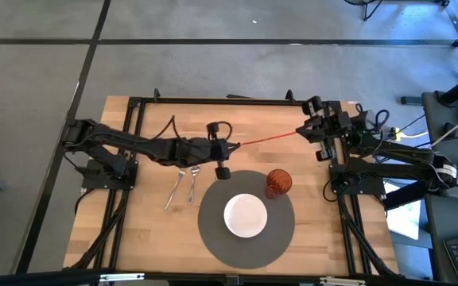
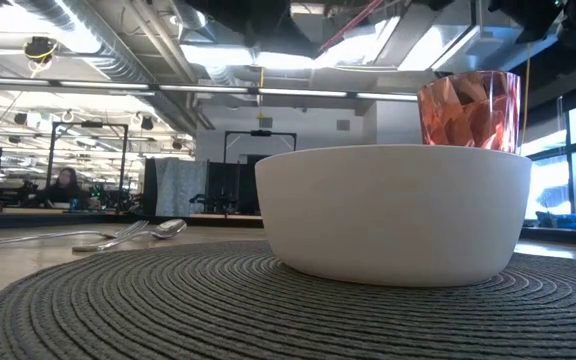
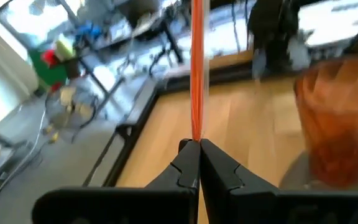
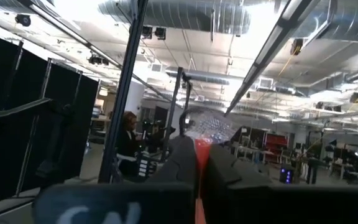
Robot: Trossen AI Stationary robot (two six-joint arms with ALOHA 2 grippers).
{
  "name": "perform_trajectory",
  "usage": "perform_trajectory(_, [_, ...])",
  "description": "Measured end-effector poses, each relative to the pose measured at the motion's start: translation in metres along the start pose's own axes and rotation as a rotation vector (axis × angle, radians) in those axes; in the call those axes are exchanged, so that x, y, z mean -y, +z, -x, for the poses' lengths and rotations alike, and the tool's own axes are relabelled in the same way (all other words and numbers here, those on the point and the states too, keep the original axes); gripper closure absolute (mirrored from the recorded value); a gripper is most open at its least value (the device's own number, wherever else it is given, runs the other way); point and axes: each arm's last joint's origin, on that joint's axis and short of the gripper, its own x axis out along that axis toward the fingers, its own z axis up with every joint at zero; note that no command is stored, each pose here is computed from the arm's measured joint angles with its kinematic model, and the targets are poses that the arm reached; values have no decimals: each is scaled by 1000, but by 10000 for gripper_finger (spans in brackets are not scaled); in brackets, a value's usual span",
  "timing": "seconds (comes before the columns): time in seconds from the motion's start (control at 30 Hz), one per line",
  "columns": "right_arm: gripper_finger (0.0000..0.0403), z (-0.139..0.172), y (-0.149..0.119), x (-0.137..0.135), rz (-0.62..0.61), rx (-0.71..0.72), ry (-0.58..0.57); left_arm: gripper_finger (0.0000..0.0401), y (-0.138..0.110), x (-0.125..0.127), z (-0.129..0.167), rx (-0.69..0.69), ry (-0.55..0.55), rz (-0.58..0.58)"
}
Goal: Pick & Place Utensil
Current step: Put the straw into the glass on the table mat
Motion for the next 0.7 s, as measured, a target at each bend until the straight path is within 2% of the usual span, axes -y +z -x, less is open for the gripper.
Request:
perform_trajectory(0.13, [400, -1, 4, 0, 1, 4, 18, 387, -13, 9, 11, -166, 48, -56])
perform_trajectory(0.3, [401, -10, 8, 3, -86, -107, 46, 365, -30, 18, 28, -342, 76, -55])
perform_trajectory(0.4, [401, -20, 18, 1, -127, -179, 69, 364, -42, 25, 31, -335, 116, -44])
perform_trajectory(0.53, [402, -30, 31, -10, -178, -343, 75, 392, -63, 21, 43, -311, 160, -80])
perform_trajectory(0.7, [402, -29, 73, -32, -112, -461, 33, 399, -81, -6, 87, -143, 194, 70])
